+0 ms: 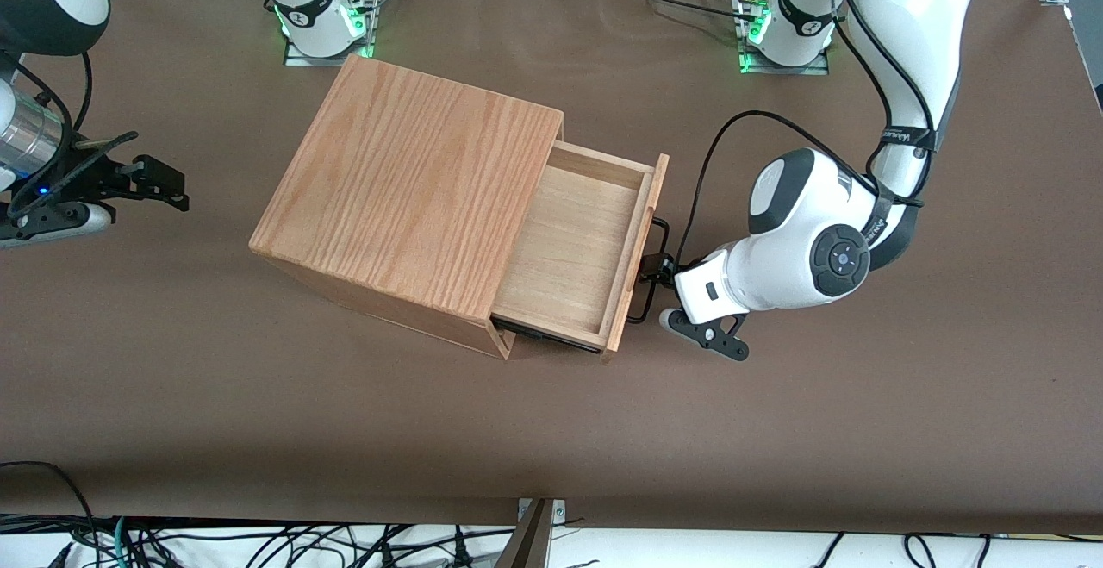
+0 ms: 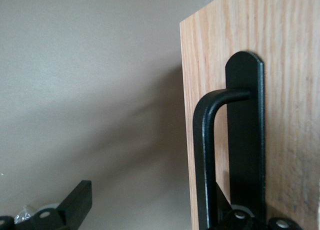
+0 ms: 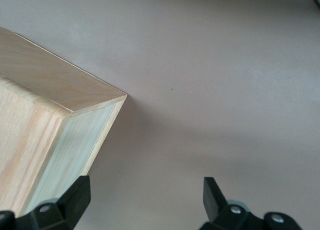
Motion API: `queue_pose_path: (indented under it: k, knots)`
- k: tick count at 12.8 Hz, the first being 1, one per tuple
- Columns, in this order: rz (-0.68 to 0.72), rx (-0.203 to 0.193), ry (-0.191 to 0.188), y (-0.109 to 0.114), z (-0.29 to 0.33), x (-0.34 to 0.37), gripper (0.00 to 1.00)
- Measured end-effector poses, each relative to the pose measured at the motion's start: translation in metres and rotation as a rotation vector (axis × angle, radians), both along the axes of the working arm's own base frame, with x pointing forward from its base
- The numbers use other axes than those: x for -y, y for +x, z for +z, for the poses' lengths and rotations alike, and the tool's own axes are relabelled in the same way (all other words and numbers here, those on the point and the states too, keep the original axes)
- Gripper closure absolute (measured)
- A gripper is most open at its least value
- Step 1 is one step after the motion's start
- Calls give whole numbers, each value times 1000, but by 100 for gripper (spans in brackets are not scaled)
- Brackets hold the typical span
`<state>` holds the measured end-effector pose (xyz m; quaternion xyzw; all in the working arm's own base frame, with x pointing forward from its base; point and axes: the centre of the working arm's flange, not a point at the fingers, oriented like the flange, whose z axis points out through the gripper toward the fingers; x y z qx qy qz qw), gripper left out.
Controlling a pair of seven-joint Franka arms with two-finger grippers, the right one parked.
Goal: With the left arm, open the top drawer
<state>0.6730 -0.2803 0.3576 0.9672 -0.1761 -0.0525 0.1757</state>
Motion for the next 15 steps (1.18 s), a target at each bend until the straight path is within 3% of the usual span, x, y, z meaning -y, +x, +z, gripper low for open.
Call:
queue_pose_path:
  k: [6, 8, 10, 13, 15]
  knots:
    - [-10, -15, 6, -3, 5, -1, 0]
    - [-52, -47, 15, -12, 16, 1, 0]
    - [-67, -46, 18, -18, 29, 5, 0]
    - [-50, -58, -15, -17, 35, 3, 0]
    - [-54, -56, -17, -21, 52, 0, 0]
